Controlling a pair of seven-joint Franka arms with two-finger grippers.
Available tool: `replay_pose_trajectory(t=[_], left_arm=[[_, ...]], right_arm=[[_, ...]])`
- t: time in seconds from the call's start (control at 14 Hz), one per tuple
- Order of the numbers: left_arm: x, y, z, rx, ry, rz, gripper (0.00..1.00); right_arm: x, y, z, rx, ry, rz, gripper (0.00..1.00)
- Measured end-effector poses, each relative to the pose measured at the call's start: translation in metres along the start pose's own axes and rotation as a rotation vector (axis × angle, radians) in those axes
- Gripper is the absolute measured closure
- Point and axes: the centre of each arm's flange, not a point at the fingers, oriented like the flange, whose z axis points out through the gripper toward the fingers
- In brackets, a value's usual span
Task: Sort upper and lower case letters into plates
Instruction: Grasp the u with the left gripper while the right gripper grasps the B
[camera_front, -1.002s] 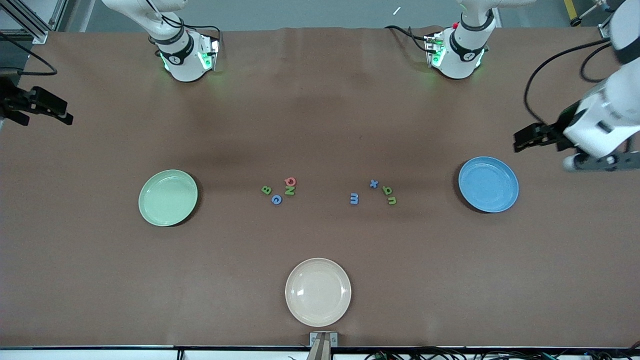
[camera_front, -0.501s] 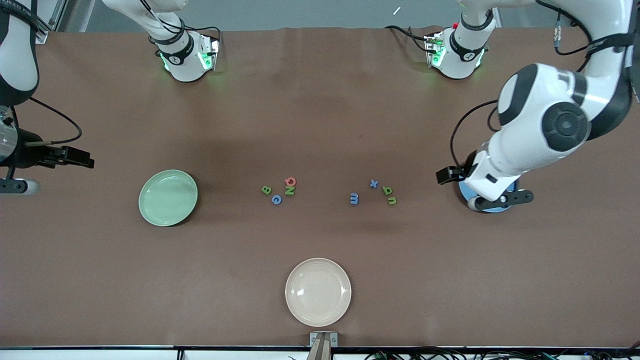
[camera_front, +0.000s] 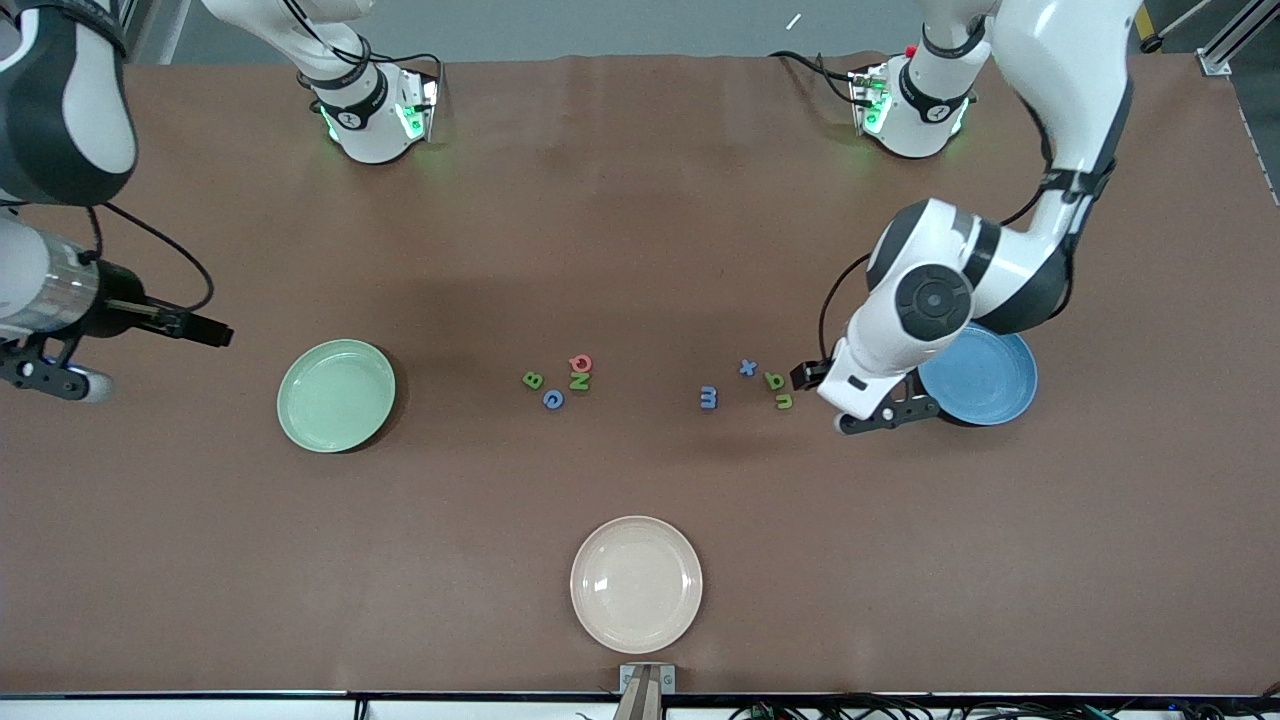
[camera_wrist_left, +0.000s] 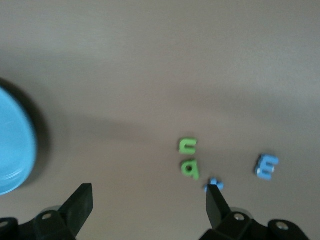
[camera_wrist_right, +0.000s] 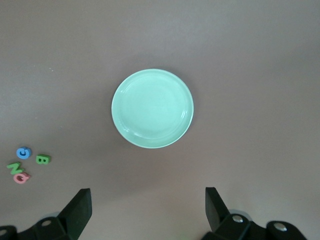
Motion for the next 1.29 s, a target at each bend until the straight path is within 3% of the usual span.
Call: replay_pose_trajectory(t=[0.21,0.43,0.64,0.86,1.15,1.29], left_arm=[[0.003,0.018,0.046,-0.031,0.026,-0.027,0.00],[0.008,0.021,0.076,-0.037,0.052,-0.030,0.00],[0.005,0.022,0.097,-0.040,0.079,-0.041,0.02],[0.001,0.024,0.110,-0.040,0.084,-0.047,0.07],[-0.004,0.029,0.118,-0.039,0.078,-0.047,0.18],[-0.006,0.030,0.121,-0.032,0.079,-0.036,0.34]], right_arm=[[-0.003,-0.011,0.019,0.049,-0.045,0.049,0.00],[-0.009,-0.041,0.050,0.062,-0.041,0.193,0.00],[-0.041,-0.114,0.080,0.066,0.003,0.331,0.00],[-0.065,-0.163,0.112,0.083,0.040,0.389,0.00],[-0.073,-0.203,0.192,0.072,0.055,0.425,0.00],[-0.077,-0.219,0.228,0.074,0.071,0.413,0.01]])
